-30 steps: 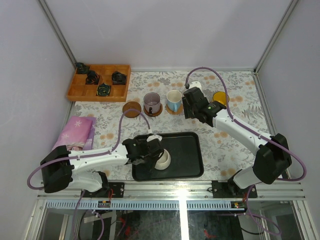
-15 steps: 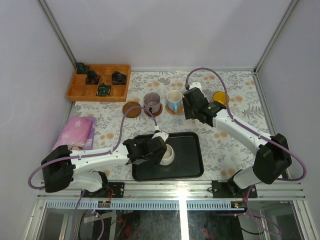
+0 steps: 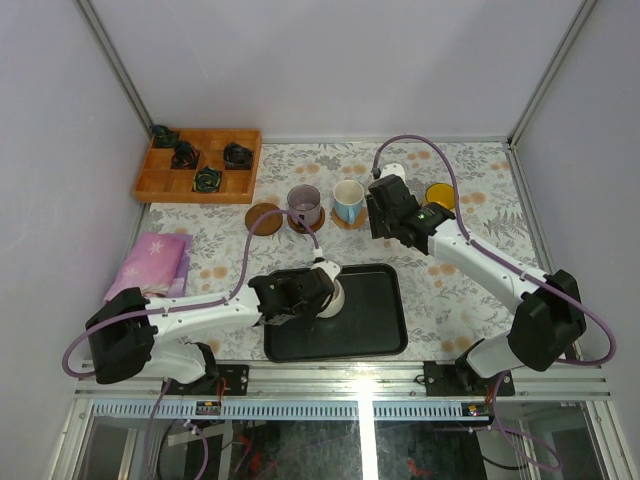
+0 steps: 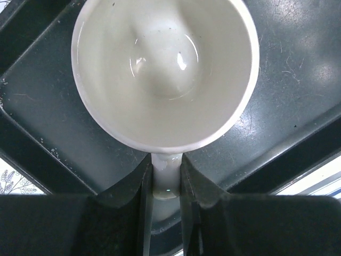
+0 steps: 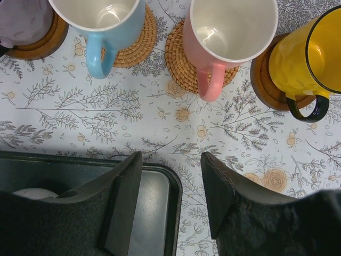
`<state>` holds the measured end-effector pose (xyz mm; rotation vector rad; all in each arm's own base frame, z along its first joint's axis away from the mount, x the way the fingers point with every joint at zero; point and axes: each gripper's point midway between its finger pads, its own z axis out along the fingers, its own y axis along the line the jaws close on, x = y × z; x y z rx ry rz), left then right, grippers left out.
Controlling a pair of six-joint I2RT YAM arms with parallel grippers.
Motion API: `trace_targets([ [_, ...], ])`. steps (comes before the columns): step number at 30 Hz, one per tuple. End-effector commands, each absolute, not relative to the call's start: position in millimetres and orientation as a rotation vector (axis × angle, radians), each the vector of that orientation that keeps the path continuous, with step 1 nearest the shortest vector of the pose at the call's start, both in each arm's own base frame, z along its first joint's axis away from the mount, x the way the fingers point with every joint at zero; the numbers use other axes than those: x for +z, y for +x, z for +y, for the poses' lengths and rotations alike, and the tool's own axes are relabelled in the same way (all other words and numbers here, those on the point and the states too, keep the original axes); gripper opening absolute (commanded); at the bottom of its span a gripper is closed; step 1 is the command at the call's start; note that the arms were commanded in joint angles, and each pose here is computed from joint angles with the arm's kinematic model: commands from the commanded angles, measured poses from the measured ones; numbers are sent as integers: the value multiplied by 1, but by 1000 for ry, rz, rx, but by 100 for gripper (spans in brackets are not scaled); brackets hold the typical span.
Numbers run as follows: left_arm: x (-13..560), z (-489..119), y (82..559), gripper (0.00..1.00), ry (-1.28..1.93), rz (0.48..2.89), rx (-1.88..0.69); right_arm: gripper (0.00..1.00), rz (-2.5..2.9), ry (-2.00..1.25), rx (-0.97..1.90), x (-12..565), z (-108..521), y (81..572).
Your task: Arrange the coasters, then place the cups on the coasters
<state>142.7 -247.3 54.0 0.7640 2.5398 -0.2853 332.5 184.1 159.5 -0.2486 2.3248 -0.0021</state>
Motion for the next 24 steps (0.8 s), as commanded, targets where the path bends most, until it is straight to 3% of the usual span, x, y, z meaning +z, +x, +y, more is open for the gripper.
trace_targets([
  [1, 63, -256, 154, 0, 746, 2478, -305, 55, 2284, -208, -2, 174, 179, 333],
  [24, 181, -191, 274, 0, 180, 2134, -88, 52, 2168, -120, -45, 193, 169, 347],
])
